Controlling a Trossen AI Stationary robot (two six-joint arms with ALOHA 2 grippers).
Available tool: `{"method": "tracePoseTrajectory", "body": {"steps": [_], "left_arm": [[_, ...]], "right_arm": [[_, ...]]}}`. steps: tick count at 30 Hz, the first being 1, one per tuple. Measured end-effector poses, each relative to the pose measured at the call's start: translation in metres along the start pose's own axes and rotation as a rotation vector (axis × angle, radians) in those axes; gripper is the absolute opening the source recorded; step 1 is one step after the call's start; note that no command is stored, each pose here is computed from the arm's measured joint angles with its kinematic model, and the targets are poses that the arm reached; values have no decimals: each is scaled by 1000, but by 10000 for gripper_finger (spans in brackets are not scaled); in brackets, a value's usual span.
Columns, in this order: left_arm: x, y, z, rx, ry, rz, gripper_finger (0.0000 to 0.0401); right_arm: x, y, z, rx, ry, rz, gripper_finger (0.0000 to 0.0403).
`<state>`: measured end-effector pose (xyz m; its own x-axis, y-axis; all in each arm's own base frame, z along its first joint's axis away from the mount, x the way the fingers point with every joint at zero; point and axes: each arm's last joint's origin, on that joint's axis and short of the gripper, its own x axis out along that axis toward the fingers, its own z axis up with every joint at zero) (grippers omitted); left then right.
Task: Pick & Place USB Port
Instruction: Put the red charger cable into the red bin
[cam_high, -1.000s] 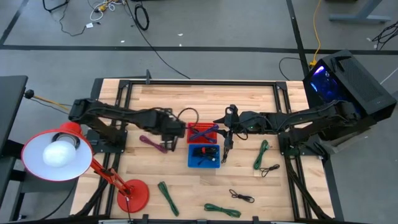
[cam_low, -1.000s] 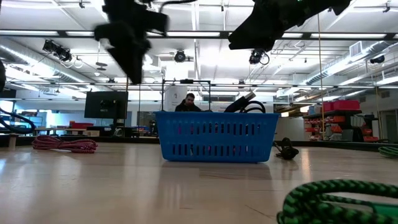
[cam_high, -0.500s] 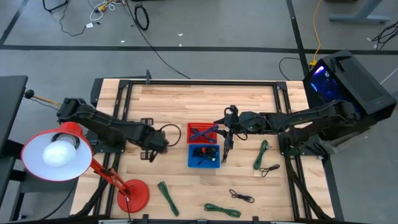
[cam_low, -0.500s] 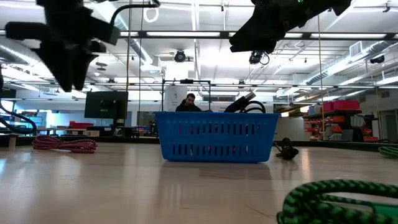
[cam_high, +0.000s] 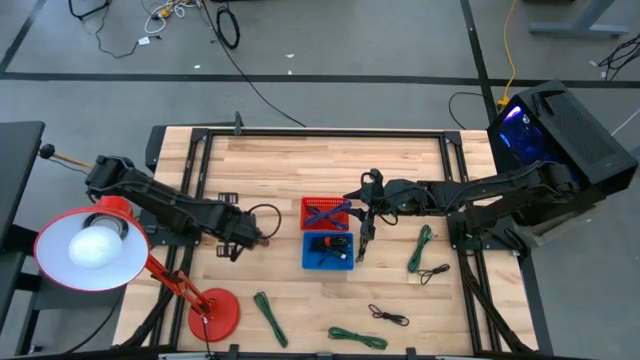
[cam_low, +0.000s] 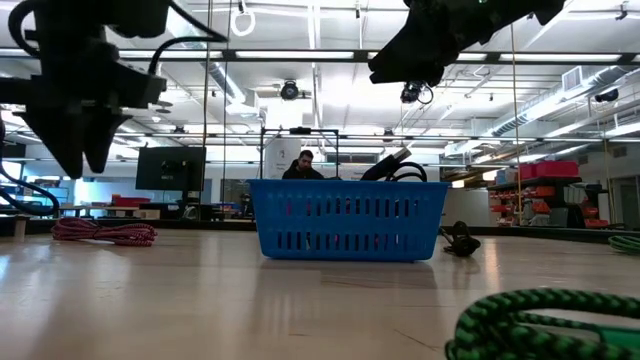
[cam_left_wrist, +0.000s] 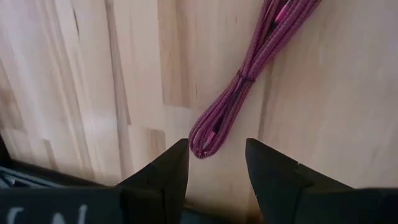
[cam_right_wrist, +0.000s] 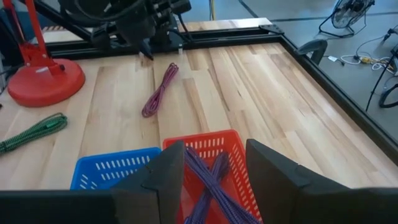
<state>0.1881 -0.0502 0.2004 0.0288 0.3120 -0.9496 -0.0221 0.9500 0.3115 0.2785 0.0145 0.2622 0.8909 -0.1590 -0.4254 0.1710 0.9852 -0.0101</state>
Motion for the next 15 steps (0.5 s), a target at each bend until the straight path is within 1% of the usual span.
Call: {"method": "tracePoseTrajectory", "body": {"steps": [4, 8, 15], "left_arm": [[8, -3, -2, -3, 6, -24, 165], [13, -6, -4, 8, 17, -90, 165], [17, -7, -6, 16, 28, -95, 165]], "right_arm": [[0, 0, 0, 0, 0, 0, 174], [0, 0, 0, 2, 0, 0, 174], [0, 0, 0, 2, 0, 0, 174]]}}
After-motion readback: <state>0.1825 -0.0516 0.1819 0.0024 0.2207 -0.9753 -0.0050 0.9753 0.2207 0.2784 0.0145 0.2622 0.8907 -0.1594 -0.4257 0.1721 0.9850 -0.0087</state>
